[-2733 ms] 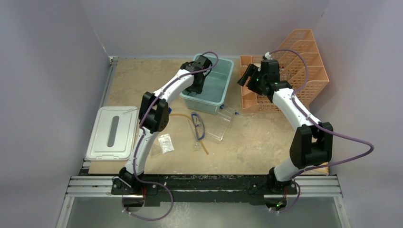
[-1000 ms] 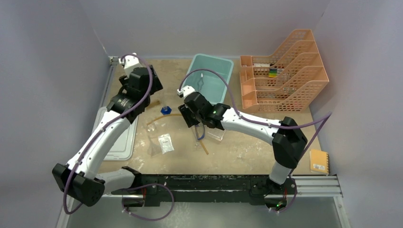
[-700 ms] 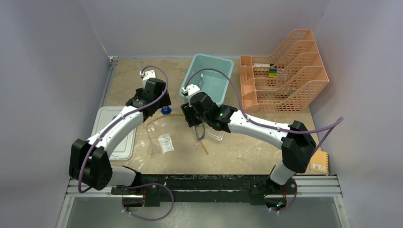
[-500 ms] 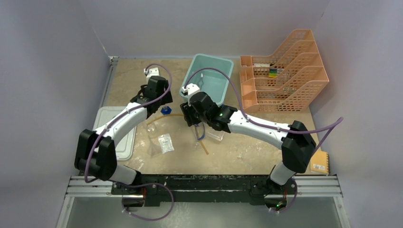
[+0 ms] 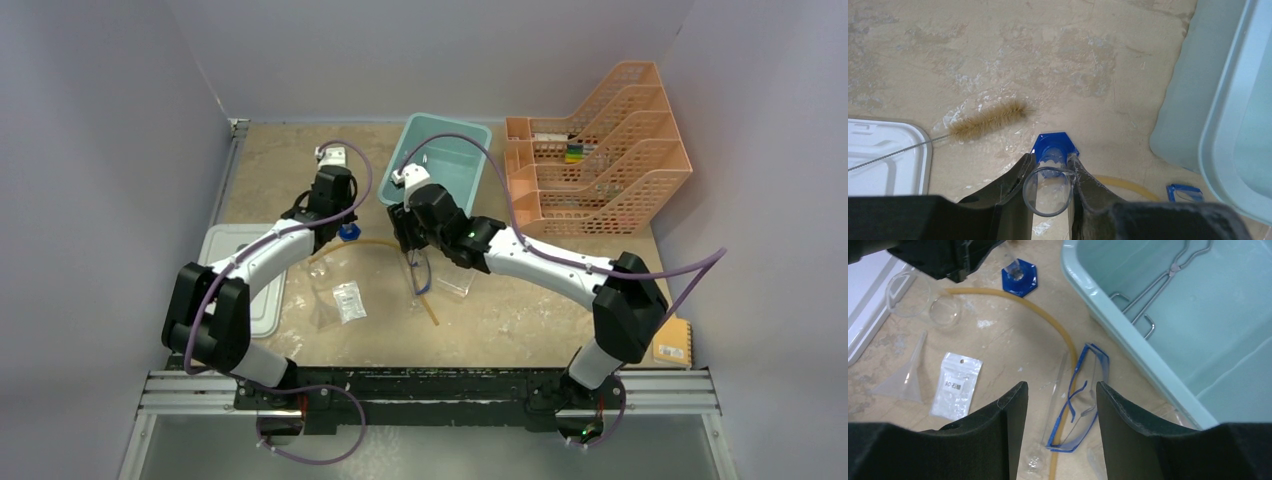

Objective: Organize the chemistry lab equipment

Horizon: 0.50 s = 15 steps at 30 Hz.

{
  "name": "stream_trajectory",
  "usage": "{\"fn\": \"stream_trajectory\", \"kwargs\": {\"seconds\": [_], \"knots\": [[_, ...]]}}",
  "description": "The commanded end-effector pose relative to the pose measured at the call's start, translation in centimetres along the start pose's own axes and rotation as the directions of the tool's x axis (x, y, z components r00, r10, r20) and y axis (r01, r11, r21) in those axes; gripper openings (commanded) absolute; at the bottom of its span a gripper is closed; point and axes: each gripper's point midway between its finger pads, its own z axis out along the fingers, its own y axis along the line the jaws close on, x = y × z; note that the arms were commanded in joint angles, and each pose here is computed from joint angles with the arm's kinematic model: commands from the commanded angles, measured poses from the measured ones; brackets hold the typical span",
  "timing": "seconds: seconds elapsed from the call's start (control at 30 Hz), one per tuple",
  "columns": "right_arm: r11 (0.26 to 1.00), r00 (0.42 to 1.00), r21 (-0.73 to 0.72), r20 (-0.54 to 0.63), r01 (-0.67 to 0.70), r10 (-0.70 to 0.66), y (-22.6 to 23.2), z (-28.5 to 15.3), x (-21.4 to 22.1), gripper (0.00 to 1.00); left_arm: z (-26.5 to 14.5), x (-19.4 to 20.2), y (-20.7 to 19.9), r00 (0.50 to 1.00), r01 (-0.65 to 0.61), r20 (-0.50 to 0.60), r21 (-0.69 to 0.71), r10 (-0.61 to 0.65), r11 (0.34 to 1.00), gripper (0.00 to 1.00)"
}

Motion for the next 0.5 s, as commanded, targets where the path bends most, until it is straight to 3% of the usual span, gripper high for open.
{"fn": "stream_trajectory", "kwargs": {"seconds": [0.0, 0.17, 0.37, 0.47], "knots": [[0.998, 0.988, -0.05, 0.15, -0.037, 0.044, -0.6, -1.5, -4.4, 0.55, -1.7, -5.1, -0.8, 0.993, 0.016, 0.116, 0.05, -0.022, 0.999, 0.0], [0.964, 0.966, -0.264, 0.242, -0.029, 0.096, 0.3, -4.2, -10.0, 0.57, -5.3, -8.8, -0.6, 0.992, 0.033, 0.117, 0.054, -0.039, 0.998, 0.0], [0.912, 0.925, -0.383, 0.38, 0.147, 0.01, 2.9, -6.6, -14.2, 0.6, -10.0, -10.9, -3.7, 0.997, 0.068, 0.02, 0.246, -0.075, 0.967, 0.0], [0.898, 0.897, -0.392, 0.443, 0.201, -0.008, 3.2, -7.3, -15.8, 0.63, -12.4, -11.3, -6.0, 0.998, 0.057, -0.025, 0.389, -0.051, 0.92, 0.0]]}}
